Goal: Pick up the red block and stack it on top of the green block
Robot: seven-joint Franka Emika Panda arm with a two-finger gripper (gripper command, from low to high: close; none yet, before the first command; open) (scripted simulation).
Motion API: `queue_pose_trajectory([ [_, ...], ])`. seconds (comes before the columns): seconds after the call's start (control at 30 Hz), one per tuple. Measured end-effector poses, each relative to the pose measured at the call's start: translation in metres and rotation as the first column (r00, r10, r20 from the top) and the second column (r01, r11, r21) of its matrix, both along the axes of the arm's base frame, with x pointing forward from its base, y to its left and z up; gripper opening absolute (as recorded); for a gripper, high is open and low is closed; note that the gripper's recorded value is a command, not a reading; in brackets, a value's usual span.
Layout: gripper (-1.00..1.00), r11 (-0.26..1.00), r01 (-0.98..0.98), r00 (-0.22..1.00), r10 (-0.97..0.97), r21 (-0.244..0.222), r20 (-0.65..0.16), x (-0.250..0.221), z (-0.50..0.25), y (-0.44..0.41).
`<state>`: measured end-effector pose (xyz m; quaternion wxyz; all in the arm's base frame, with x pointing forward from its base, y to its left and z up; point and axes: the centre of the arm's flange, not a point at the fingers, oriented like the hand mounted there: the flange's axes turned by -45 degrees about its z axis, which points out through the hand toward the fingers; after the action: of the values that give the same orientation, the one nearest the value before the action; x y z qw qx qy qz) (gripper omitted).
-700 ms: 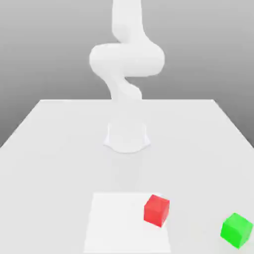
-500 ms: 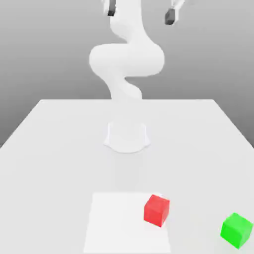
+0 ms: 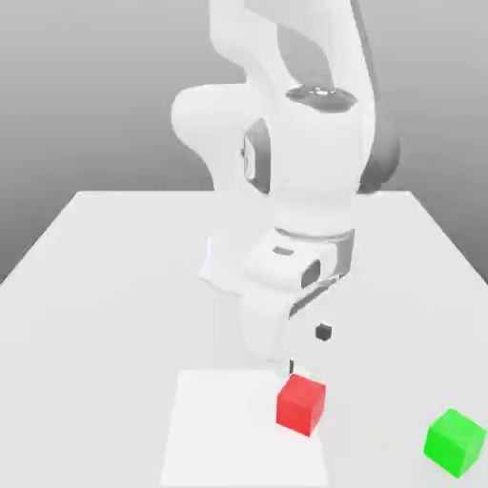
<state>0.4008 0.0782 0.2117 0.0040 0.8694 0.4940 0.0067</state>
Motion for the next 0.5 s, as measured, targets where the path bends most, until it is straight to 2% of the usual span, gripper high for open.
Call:
queue_pose_trajectory([
  [0.17, 0.00, 1.000, -0.014, 1.000, 0.014, 0.001, -0.015, -0.003, -0.055, -0.001],
  [0.2, -1.00, 1.000, -0.015, 1.000, 0.015, 0.001, -0.015, -0.004, -0.064, -0.001],
  [0.5, -1.00, 1.000, -0.014, 1.000, 0.014, 0.001, -0.016, -0.003, -0.049, -0.001],
])
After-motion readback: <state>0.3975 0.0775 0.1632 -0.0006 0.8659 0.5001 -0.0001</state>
